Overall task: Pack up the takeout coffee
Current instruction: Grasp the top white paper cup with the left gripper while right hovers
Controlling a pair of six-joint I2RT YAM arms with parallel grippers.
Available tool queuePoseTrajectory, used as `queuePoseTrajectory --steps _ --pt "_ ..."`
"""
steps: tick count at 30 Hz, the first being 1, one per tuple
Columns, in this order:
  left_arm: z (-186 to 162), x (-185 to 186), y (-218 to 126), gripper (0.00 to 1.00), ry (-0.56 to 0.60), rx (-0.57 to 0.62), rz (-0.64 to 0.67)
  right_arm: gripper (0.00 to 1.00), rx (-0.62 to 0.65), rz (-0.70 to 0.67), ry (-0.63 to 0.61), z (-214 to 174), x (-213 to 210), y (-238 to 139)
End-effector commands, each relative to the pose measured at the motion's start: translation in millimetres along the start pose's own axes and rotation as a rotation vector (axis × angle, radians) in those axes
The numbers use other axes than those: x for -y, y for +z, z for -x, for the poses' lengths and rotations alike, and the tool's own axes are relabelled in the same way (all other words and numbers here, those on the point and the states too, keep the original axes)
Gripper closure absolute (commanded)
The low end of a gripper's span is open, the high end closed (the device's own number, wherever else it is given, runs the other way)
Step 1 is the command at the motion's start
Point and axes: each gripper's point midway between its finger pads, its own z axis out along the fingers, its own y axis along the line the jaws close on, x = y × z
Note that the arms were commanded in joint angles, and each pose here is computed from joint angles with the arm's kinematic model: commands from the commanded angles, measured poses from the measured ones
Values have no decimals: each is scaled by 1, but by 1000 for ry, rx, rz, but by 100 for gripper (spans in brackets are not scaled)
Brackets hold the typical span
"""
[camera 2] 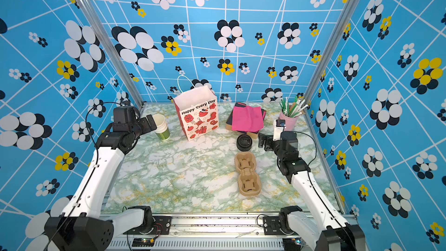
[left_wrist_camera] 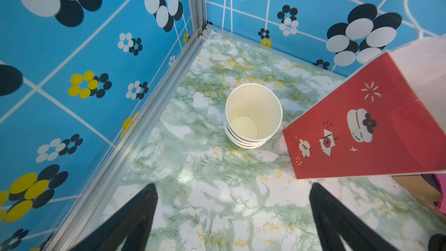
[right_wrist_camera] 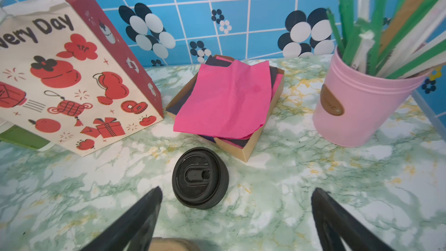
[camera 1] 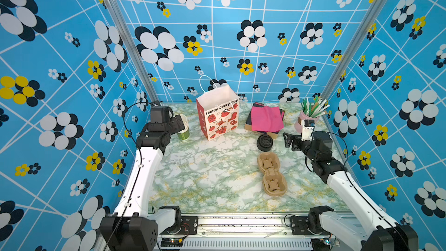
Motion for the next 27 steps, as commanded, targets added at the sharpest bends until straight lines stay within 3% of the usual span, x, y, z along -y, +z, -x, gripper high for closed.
queuePoseTrajectory --steps 1,10,18,27 --pt "-13 -2 12 1 -78 -112 29 1 -22 30 -31 4 -10 1" --pt "-18 -8 46 0 -167 -172 105 1 -70 52 -66 -5 -17 5" --pt "-17 -18 67 18 -254 -229 208 1 -90 108 -48 -4 -31 12" --pt "-29 -14 99 38 -303 -321 236 1 -120 128 -54 -13 -38 17"
